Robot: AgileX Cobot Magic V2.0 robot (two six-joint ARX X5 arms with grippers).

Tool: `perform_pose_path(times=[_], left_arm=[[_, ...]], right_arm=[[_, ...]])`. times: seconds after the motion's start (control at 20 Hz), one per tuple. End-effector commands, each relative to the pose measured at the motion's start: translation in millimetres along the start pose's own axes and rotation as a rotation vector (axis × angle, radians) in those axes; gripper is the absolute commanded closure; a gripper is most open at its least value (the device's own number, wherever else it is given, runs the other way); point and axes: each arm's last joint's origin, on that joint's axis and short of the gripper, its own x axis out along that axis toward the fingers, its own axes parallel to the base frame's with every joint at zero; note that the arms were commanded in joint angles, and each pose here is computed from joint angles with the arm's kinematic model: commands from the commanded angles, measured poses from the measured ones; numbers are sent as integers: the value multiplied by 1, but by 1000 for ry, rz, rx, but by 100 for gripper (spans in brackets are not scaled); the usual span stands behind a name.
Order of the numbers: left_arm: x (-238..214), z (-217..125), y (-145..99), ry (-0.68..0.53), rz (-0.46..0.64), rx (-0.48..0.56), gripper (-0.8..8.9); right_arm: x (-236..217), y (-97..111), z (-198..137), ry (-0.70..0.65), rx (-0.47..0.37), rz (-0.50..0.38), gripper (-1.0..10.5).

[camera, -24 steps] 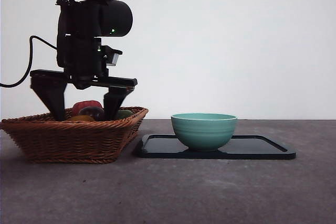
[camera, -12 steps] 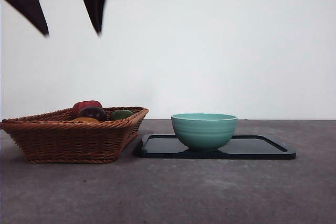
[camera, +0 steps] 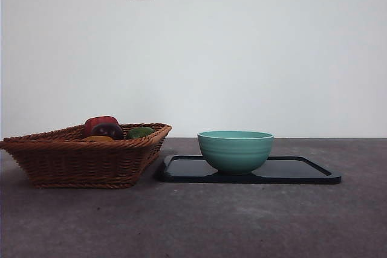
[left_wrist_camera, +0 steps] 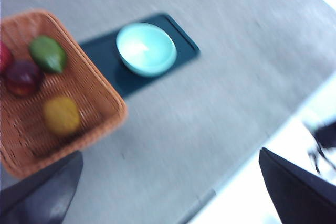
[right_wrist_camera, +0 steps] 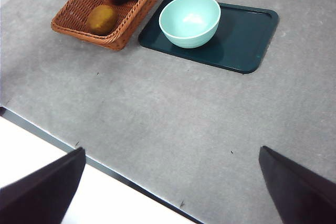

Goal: Pick up the wifruite, put it on the bowl, pick up the plate, put it on desk

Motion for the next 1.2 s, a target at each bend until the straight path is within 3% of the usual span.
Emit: perform_pose_path(times=[0.05, 0.5, 0.8, 1.2], left_arm=[[-11, -7, -5, -22, -38, 58, 251], [-22, -65, -9, -97, -75, 118, 251], [-20, -70, -8, -92, -75, 116, 251], [-23, -71, -9, -115, -74, 128, 251]], right_arm=[[-1, 1, 2, -12, 8, 9, 340], [-1, 1, 3, -17, 11, 10, 341], [1, 1, 8, -39, 32, 15, 341], [66, -4, 53, 190, 104, -17, 341]])
